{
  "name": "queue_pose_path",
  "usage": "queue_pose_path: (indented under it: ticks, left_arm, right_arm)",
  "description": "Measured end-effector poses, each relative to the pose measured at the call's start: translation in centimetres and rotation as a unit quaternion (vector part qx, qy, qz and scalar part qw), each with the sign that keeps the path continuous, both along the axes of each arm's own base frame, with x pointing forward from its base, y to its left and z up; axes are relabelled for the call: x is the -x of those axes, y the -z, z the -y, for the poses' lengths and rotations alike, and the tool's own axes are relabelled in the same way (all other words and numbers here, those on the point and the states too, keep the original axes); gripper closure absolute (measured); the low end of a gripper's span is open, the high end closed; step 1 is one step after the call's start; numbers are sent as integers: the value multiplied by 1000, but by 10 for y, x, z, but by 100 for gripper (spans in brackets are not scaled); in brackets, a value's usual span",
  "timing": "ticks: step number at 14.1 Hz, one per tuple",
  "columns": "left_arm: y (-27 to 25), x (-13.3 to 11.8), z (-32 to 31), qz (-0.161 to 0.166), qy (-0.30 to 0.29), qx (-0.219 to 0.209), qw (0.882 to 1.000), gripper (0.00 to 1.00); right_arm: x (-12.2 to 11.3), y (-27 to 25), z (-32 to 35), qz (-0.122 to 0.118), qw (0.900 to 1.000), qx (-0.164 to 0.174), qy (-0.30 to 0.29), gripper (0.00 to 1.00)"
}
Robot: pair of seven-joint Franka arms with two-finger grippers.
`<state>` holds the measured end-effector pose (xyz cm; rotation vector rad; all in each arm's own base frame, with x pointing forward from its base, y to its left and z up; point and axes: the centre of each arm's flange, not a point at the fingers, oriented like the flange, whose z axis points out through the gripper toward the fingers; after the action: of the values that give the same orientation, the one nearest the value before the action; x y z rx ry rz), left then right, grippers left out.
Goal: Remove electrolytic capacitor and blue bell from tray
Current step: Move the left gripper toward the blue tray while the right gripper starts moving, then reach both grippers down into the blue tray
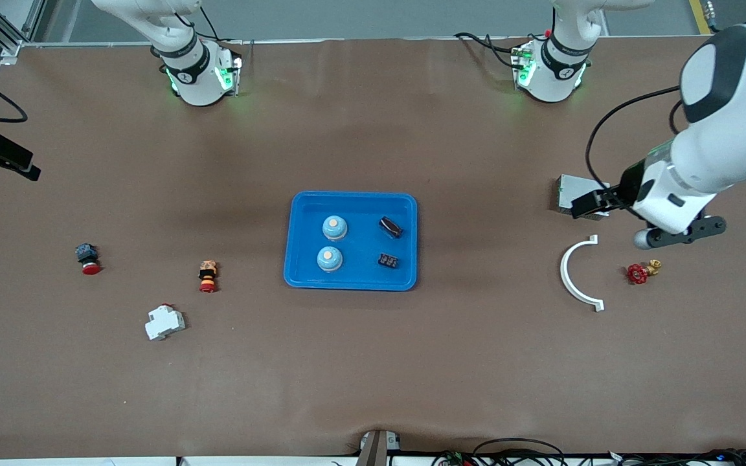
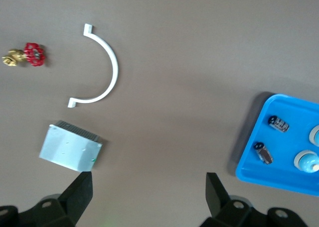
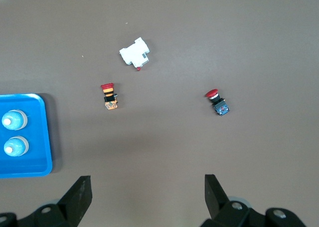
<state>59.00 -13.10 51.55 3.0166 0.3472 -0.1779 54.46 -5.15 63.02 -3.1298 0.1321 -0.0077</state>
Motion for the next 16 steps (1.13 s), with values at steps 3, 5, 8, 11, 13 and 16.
queue_pose_path:
  ticks: [3,5,8,11,13,16]
  left_arm:
    - [22,-5,28,4,-35,-2,999,0]
    - [42,-5,54,-1,-55,-4,998,0]
    - [71,-7,94,-1,-88,-5,996,0]
    - [92,-3,133,0,-126,-5,992,0]
    - [103,-2,148,3,-149,-3,989,0]
    - [121,-2,168,4,-176,-1,984,0]
  right_arm:
    - [0,13,0,-11,1000,-4,1,0]
    - [0,27,-3,-15,1000,-18,3,0]
    - [6,61,-6,7,999,-34,20,0]
    - [18,96,-27,3,997,-37,62,0]
    - [20,113,-59,6,996,-38,84,0]
    - [25,141,-113,11,991,-40,126,0]
